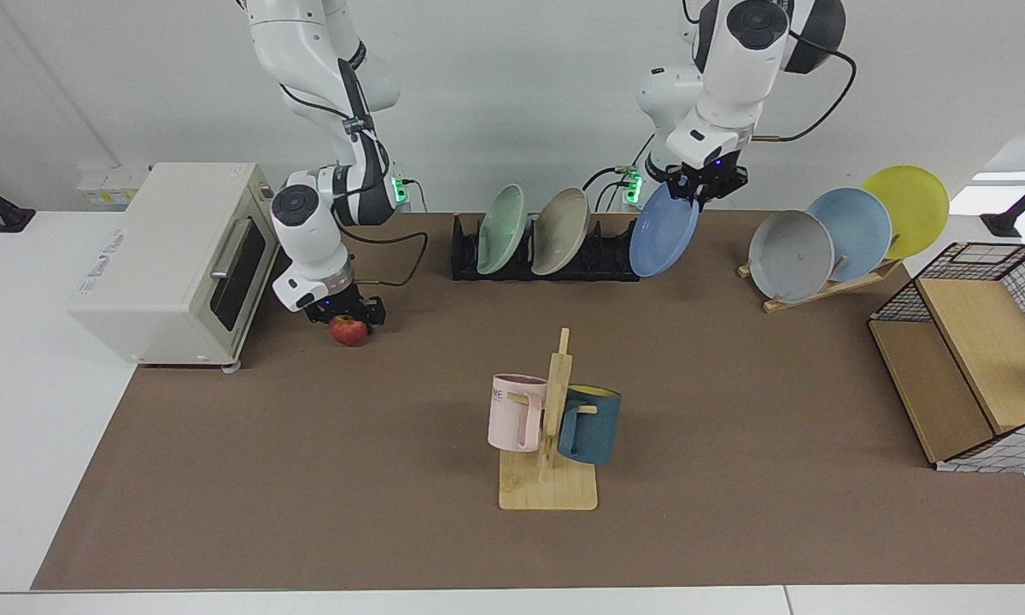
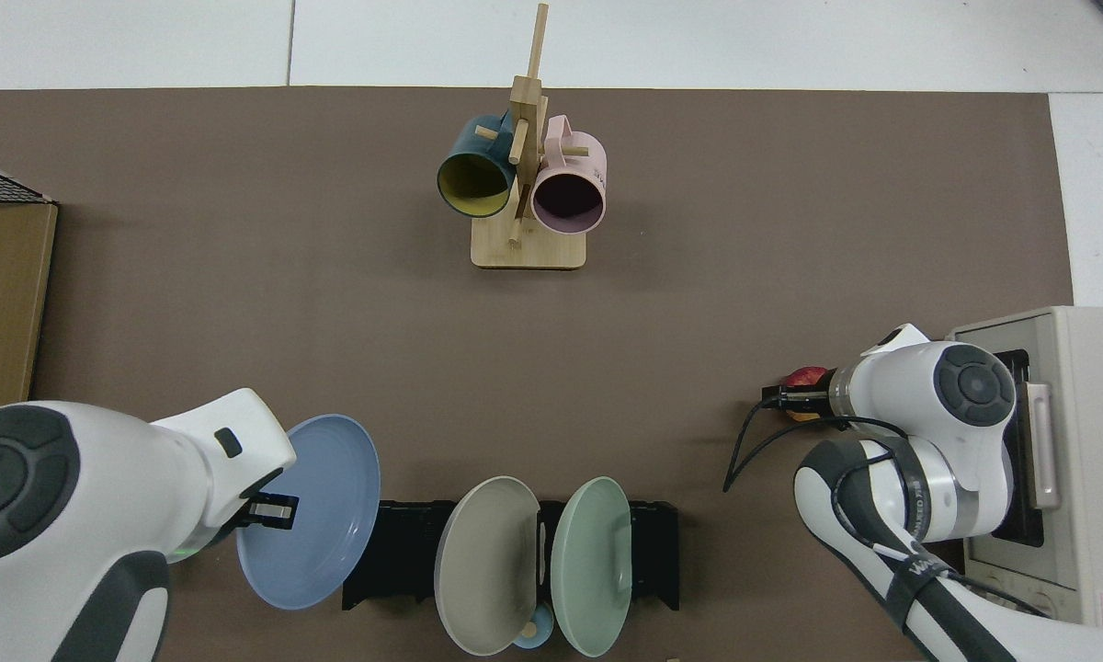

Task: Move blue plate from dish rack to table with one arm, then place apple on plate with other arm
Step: 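Carry the blue plate with the left gripper and set it on the table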

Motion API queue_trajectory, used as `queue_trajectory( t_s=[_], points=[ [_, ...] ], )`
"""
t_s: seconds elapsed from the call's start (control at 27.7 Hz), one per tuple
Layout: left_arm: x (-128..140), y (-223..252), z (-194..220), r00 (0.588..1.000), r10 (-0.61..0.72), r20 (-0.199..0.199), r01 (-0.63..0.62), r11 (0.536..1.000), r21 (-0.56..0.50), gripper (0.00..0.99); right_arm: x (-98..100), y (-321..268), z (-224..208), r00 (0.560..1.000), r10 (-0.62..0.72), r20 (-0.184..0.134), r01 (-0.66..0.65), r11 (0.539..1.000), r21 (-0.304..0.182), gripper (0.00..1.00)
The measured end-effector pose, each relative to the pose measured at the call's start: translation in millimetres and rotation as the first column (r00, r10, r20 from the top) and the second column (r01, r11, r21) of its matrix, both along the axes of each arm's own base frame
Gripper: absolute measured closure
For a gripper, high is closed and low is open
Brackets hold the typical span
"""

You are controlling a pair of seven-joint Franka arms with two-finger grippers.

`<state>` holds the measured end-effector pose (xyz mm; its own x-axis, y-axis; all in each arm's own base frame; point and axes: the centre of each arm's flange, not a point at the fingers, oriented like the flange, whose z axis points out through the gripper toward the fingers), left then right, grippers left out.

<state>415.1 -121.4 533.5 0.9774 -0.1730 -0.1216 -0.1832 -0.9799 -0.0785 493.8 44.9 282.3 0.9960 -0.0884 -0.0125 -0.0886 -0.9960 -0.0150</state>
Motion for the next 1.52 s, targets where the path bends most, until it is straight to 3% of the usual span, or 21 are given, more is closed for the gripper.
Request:
queue_trajectory(
  t_s=[0.14, 0.36, 0.51, 0.65, 0.83, 1.12, 1.37, 1.52],
  points=[
    [14, 22, 2, 1.000, 0.014, 0.020, -0.012, 0.998, -0.064, 0.921, 8.2, -1, 17, 1.000, -0.002, -0.021, 0.002, 1.000, 0.001, 0.29],
    [42, 45, -12, 0.995, 0.090, 0.042, -0.077, 0.968, -0.240, 0.921, 20.9, -1, 60, 1.000, -0.003, -0.004, 0.003, 1.000, 0.006, 0.29],
    [61, 56, -33, 0.992, 0.123, 0.022, -0.107, 0.928, -0.356, 0.921, 25.2, -2, 85, 1.000, -0.005, 0.012, 0.004, 1.000, 0.010, 0.29],
    [79, 62, -60, 0.989, 0.145, -0.008, -0.131, 0.869, -0.478, 0.921, 28.4, -3, 106, 1.000, -0.005, 0.006, 0.005, 1.000, 0.010, 0.29],
    [99, 59, -109, 0.983, 0.166, -0.081, -0.182, 0.779, -0.600, 0.921, 35.7, -3, 132, 1.000, 0.004, 0.005, -0.004, 1.000, 0.001, 0.29],
    [119, 40, -164, 0.970, 0.205, -0.135, -0.241, 0.698, -0.674, 0.921, 42.0, 1, 151, 1.000, 0.015, 0.015, -0.014, 1.000, -0.003, 0.29],
    [126, -4, -182, 0.971, 0.211, -0.112, -0.228, 0.682, -0.695, 0.921, 42.5, 4, 152, 1.000, 0.018, 0.017, -0.018, 1.000, -0.003, 0.29],
    [125, -36, -184, 0.977, 0.200, -0.073, -0.194, 0.695, -0.693, 0.921, 42.3, 4, 153, 1.000, 0.019, 0.015, -0.019, 1.000, -0.004, 0.29]
  ],
)
